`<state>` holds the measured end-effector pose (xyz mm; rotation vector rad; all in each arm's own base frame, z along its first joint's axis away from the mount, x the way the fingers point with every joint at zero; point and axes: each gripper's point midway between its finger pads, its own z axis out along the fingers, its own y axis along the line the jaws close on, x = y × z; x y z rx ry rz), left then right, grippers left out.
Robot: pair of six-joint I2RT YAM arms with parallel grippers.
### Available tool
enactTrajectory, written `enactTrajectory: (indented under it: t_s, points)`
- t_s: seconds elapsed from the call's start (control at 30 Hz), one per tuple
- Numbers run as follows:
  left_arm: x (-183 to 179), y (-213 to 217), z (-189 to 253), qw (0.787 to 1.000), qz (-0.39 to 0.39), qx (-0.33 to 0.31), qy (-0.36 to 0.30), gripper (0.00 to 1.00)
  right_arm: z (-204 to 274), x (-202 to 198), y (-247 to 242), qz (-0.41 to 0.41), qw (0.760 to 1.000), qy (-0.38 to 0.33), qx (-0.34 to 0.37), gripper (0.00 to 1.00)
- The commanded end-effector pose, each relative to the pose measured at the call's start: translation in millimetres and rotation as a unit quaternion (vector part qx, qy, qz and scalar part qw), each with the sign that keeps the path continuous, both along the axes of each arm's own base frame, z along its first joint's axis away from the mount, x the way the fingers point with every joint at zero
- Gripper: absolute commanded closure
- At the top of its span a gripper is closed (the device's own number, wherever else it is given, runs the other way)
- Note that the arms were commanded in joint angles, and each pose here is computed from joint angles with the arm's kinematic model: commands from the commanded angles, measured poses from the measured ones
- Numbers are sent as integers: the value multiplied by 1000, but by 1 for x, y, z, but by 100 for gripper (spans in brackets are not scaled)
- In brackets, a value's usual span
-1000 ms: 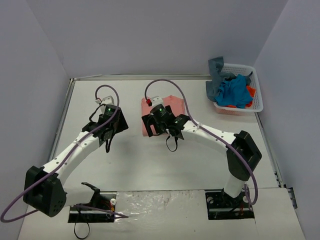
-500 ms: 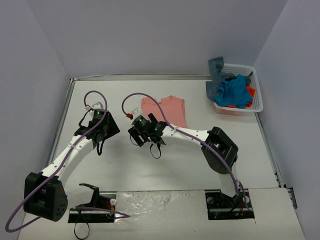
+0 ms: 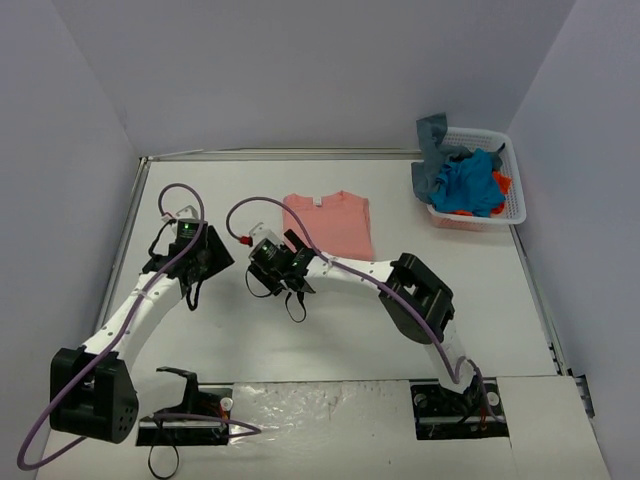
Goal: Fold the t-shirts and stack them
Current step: Put the neatly folded tshirt into the corner of the board with the left arm
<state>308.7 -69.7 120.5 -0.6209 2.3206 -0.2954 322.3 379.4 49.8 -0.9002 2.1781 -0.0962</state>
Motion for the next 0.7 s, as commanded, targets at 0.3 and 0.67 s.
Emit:
enactTrajectory:
  t_s: [0.3, 0.67]
  points:
    - [3, 0, -1, 1000, -2, -23, -8, 53, -16, -1, -4, -6, 995, -42, -88, 11]
    - [6, -1, -4, 1000, -6, -27, -3, 53, -35, 4, -11, -7, 991, -47, -125, 11]
